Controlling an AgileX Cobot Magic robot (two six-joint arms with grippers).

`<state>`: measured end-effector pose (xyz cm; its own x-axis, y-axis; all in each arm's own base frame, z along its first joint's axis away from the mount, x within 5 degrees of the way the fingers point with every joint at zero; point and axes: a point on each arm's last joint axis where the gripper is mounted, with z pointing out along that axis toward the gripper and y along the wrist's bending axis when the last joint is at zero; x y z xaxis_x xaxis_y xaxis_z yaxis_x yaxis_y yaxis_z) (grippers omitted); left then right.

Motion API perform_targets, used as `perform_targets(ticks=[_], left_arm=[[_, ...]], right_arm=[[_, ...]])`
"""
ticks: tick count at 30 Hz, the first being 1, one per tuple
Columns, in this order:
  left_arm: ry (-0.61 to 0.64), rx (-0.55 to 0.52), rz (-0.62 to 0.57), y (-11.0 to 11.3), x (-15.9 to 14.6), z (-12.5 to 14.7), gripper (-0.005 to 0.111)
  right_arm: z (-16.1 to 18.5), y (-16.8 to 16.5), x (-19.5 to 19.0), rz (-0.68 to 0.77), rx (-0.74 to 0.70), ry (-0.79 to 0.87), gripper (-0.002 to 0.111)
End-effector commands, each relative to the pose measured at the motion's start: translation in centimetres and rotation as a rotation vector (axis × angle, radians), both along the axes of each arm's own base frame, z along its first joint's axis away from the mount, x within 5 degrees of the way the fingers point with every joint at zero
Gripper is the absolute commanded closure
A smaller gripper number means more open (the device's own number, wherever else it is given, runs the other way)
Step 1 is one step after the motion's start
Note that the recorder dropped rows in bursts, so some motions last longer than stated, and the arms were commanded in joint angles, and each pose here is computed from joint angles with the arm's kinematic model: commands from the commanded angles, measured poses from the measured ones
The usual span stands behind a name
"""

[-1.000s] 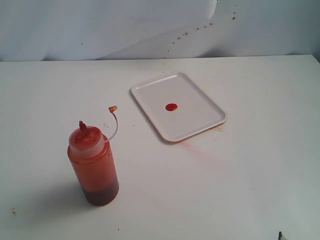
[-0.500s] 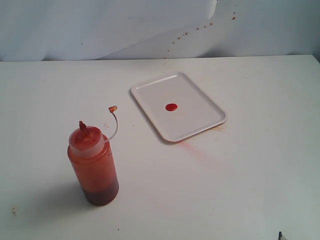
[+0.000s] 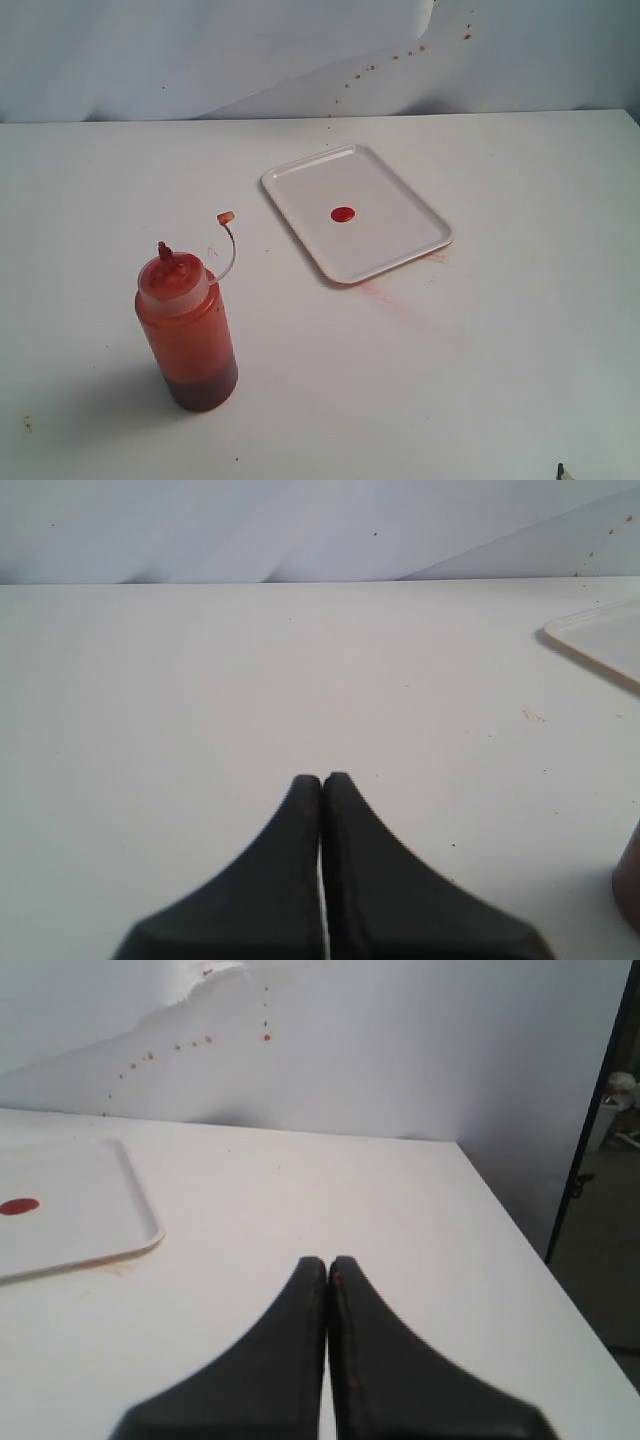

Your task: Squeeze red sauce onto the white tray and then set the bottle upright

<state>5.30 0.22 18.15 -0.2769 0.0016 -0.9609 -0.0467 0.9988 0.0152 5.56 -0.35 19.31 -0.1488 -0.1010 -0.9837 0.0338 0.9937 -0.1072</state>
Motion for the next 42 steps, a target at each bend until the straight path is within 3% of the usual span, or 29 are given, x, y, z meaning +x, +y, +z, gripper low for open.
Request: perform_targets(ticks=[1, 14, 20, 42], left_arm=[[-0.008, -0.001, -0.007, -0.04, 0.00, -0.07, 0.107], [-0.008, -0.001, -0.007, -0.04, 0.00, -0.07, 0.107], [-0.008, -0.001, -0.007, -0.04, 0.00, -0.07, 0.107], [-0.008, -0.001, -0.007, -0.04, 0.00, -0.07, 0.107]], right_arm=[[-0.73, -0.11, -0.14, -0.019, 0.024, 0.069, 0.108], [-0.99, -0.14, -0.20, -0.028, 0.045, 0.097, 0.108], [-1.00, 0.14, -0.19, -0.016, 0.138, 0.095, 0.108], [-1.00, 0.06, -0.19, -0.019, 0.112, 0.095, 0.108]])
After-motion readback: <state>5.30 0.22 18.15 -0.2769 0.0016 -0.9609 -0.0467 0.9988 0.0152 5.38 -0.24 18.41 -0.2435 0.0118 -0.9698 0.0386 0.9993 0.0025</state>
